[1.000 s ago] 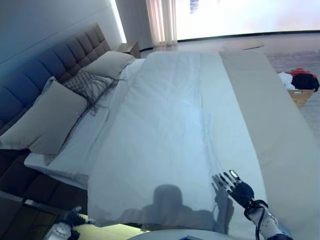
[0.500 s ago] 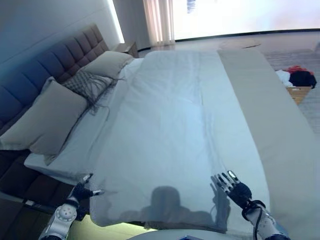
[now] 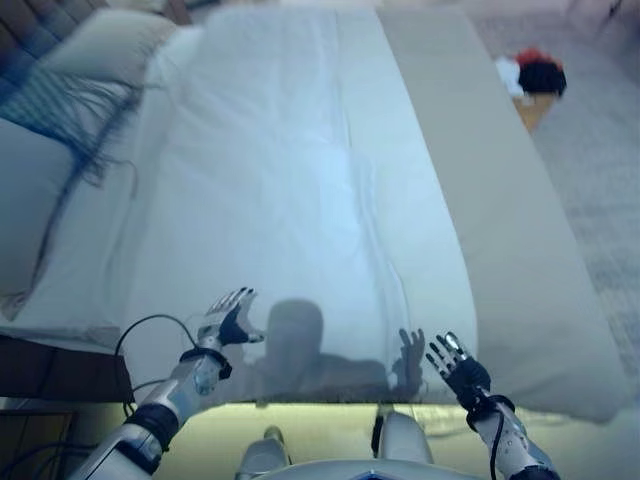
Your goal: Make the bed neatly
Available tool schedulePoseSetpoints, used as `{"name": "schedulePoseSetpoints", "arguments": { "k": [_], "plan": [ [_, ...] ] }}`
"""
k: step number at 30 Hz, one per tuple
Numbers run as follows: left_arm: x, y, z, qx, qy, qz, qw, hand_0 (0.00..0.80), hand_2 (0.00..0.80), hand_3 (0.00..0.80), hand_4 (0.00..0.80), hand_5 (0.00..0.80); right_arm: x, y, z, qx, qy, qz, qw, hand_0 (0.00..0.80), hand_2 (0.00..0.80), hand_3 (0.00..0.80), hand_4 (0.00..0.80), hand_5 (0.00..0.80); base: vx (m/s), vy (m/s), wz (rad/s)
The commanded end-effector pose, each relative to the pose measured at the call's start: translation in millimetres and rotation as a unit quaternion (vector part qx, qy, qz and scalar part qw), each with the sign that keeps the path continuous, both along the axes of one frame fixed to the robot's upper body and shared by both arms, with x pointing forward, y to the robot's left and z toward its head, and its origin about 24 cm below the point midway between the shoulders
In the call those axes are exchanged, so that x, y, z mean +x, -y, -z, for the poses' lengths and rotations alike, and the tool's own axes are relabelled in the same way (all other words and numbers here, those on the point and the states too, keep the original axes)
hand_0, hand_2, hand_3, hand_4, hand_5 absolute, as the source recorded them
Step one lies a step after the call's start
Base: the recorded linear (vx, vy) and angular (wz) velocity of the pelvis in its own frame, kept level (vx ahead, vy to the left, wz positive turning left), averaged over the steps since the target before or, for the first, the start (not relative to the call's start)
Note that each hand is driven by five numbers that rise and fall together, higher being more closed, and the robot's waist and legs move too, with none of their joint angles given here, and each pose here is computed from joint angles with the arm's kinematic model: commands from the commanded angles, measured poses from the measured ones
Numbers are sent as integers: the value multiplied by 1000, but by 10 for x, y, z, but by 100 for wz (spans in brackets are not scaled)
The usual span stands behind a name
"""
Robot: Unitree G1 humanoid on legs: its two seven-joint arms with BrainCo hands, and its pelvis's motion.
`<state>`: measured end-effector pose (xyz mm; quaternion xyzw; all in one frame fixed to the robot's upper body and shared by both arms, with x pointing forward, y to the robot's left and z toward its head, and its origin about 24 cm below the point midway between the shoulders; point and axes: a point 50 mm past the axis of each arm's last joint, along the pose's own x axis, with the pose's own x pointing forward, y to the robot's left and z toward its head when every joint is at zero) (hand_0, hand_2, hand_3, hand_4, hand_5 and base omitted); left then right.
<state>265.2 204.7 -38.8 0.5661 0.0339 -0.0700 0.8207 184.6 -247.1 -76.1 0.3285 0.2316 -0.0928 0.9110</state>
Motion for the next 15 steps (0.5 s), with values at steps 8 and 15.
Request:
{"name": "schedulePoseSetpoints", "arguments": {
  "k": [8, 15],
  "plan": [
    [571, -231, -713, 155, 197, -110, 962, 0, 0, 0, 0, 0, 977, -112, -927, 15, 216, -45, 975, 0, 0, 0, 0, 0, -185, 89, -53],
    [621, -433, -871, 235, 215, -189, 929, 0, 0, 0, 0, 0, 1146, -291, -1279, 21, 275, -77, 958, 0, 0, 0, 0, 0, -47, 27, -4]
  ]
}}
